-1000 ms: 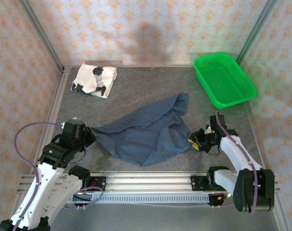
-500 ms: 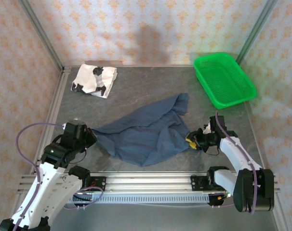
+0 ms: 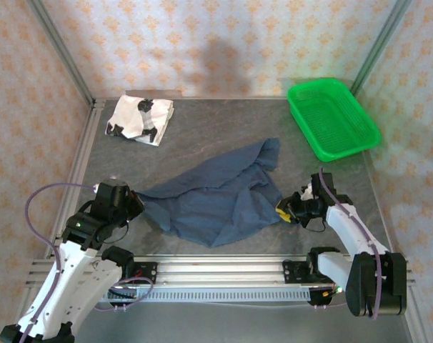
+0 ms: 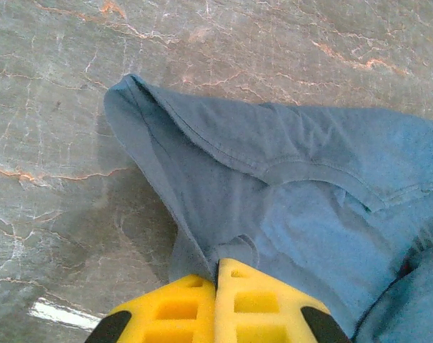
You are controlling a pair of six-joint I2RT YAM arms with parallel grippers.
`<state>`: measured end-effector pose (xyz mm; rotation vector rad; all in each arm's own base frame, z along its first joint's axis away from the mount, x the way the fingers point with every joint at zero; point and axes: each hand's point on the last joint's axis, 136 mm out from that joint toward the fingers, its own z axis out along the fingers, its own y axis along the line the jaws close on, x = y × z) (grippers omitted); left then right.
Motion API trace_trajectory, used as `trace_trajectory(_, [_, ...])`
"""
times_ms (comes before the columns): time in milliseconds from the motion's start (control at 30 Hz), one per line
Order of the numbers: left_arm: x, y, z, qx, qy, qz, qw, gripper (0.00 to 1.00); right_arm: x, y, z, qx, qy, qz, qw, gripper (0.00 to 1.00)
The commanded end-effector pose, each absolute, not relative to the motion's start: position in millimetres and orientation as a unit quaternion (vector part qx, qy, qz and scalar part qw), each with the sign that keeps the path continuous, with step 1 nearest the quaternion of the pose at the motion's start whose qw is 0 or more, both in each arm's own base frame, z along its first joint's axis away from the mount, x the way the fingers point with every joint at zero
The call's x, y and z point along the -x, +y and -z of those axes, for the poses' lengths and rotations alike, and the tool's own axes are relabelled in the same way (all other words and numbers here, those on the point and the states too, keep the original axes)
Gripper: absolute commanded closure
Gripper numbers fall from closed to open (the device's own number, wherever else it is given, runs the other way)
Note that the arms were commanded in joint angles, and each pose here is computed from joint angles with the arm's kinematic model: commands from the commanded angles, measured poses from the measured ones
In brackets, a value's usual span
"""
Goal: Fold and stack the t-shirts
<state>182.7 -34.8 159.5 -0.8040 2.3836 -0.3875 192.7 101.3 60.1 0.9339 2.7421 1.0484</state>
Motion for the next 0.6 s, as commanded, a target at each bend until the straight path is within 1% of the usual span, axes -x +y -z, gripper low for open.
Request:
trace_trajectory(0, [-182.2, -33.8, -159.3, 0.307, 0.892, 0.148, 0.297, 1.0, -188.7, 92.9, -56.6, -0.303, 0.901, -0.31, 0.029, 0.74])
trace_trajectory(267, [-181.8, -34.1, -158.2, 0.305, 0.894, 0.147, 0.295, 1.0, -185.5, 95.5, -53.5, -0.296, 0.905, -0.305, 0.02, 0.67])
trace_trajectory(567, [-182.7, -35.7, -157.4, 0.304, 0.894, 0.15, 0.294, 1.0, -180.7, 100.5, -51.4, -0.282, 0.913, -0.295, 0.014, 0.66])
